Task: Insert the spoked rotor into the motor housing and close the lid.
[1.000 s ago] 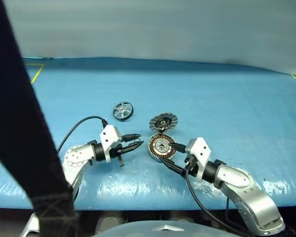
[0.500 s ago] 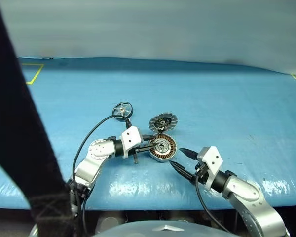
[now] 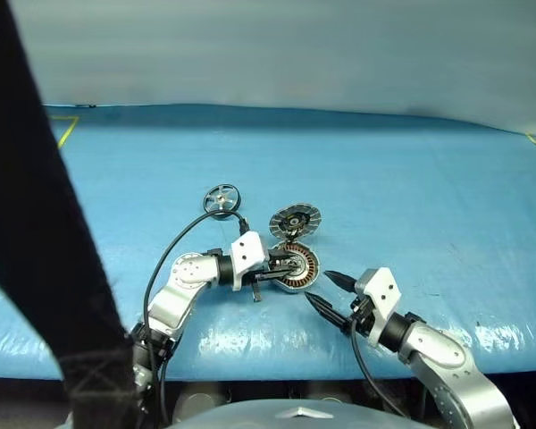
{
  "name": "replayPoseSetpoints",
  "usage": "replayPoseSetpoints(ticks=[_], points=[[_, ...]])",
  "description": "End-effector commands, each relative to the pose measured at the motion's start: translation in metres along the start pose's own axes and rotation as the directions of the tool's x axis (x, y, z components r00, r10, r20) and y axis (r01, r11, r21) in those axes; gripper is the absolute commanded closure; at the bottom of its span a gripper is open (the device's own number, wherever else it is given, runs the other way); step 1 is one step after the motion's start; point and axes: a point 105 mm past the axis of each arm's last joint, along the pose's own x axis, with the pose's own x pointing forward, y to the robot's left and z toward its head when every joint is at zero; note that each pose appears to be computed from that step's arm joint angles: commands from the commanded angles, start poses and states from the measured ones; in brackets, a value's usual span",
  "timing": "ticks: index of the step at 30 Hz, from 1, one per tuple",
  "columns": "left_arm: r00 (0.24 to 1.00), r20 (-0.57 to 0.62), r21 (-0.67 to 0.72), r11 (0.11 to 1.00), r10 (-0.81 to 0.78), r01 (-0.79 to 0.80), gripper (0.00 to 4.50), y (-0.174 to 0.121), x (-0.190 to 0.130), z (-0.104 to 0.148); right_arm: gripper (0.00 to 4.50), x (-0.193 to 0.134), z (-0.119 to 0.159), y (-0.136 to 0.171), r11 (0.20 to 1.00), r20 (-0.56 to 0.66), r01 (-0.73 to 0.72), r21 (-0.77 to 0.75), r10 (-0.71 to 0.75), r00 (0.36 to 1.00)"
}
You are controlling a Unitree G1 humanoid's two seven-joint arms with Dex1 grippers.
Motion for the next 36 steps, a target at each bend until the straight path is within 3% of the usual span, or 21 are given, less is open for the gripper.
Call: replayPoseSetpoints(ticks=[1,8,15,23,36], points=[[0.999,0.005,0.015,0.999,0.048,-0.048,3.82,0.006,0.005,0.004,1.28,0.000,0.006,0.001,1.000,0.019,-0.001,-0.019,0.001,1.000],[0.998,0.038,0.018,0.999,0.046,-0.046,3.82,0.004,0.013,0.011,1.28,-0.001,0.004,0.007,1.000,0.008,-0.025,-0.002,0.025,1.000],[0.999,-0.022,0.049,0.998,-0.031,0.032,3.82,-0.004,0.013,0.001,1.28,-0.003,-0.003,0.009,1.000,-0.010,-0.002,0.006,0.002,1.000],[1.000,-0.017,0.048,0.999,0.011,-0.010,3.82,0.006,0.020,0.004,1.28,-0.003,-0.003,0.008,1.000,-0.008,0.017,-0.003,-0.017,1.000],[0.998,-0.043,0.028,0.999,-0.035,0.036,3.82,-0.005,0.020,-0.004,1.28,-0.002,-0.004,0.005,0.999,-0.016,0.033,-0.014,-0.033,0.999]])
